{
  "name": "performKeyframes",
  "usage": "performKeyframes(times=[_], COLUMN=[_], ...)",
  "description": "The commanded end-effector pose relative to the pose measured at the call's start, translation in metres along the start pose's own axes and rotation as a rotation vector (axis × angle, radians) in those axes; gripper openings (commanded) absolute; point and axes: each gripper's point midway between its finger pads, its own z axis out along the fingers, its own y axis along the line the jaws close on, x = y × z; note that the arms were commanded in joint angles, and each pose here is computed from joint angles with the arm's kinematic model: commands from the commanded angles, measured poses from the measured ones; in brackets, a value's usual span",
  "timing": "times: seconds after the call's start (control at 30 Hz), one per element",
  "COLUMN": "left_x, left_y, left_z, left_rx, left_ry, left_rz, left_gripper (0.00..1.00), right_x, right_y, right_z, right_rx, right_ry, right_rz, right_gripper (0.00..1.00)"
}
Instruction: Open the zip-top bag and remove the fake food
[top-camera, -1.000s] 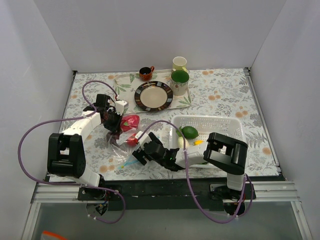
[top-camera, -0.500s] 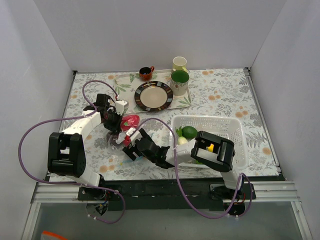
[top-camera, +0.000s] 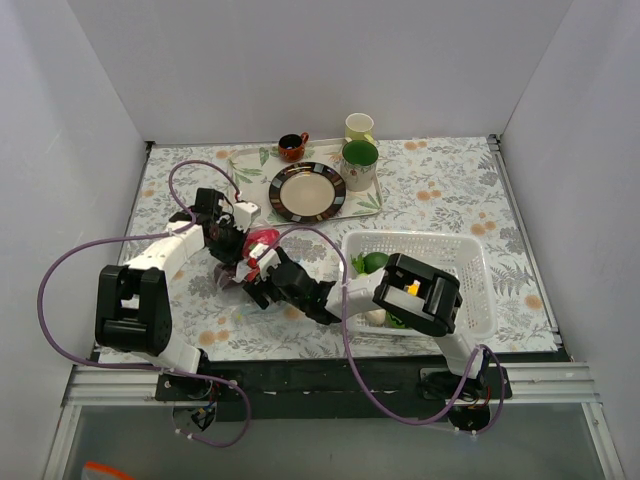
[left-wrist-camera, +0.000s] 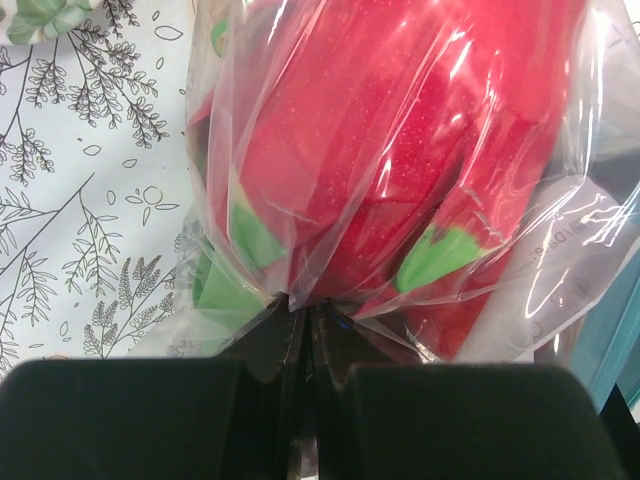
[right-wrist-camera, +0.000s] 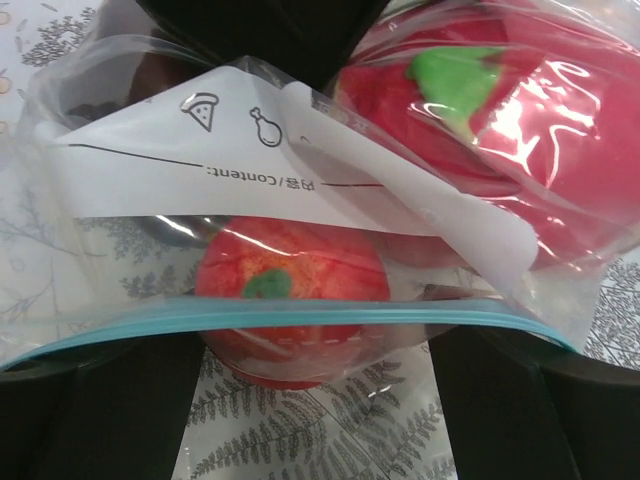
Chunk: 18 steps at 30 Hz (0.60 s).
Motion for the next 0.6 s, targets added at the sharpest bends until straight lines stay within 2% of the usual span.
performKeyframes(times=[0.0,0.07,0.1,0.13,0.17,0.23,0.27,0.33,0.43,0.57], left_x=[0.098,0.091,0.088,0.081,0.076,0.06,0.053,0.037,0.021,0.01], left_y=[-0.046,-0.043,-0.038,-0.032,-0.028,-0.02,-0.017,-0.011,-0.003,0.005], left_z=[0.007,0.002,0.001,-0.002,-0.004,-0.012,-0.015,-0.024,-0.034,-0.045], left_rx=[0.16,0.137,0.11,0.075,0.052,0.009,-0.005,-0.031,-0.074,-0.122], left_ry=[0.352,0.324,0.316,0.286,0.269,0.225,0.204,0.17,0.129,0.097], left_rz=[-0.058,-0.053,-0.044,-0.042,-0.042,-0.044,-0.044,-0.05,-0.048,-0.037], left_gripper=[0.0,0.0,0.0,0.0,0.0,0.0,0.0,0.0,0.0,0.0], right_x=[-0.036,-0.047,-0.045,-0.049,-0.063,-0.055,-0.068,-0.054,-0.055,-0.026], right_y=[0.0,0.005,0.006,0.01,0.01,0.012,0.012,0.014,0.015,0.017], right_z=[0.007,0.0,-0.005,-0.011,-0.021,-0.037,-0.049,-0.066,-0.091,-0.122], right_rx=[-0.042,-0.089,-0.1,-0.128,-0.139,-0.17,-0.185,-0.203,-0.232,-0.26], right_ry=[-0.1,-0.119,-0.116,-0.121,-0.147,-0.128,-0.156,-0.126,-0.125,-0.037], right_rz=[0.026,0.035,0.038,0.045,0.073,0.092,0.107,0.135,0.171,0.186], right_gripper=[0.81,0.69,0.57,0.51,0.4,0.29,0.24,0.2,0.18,0.13])
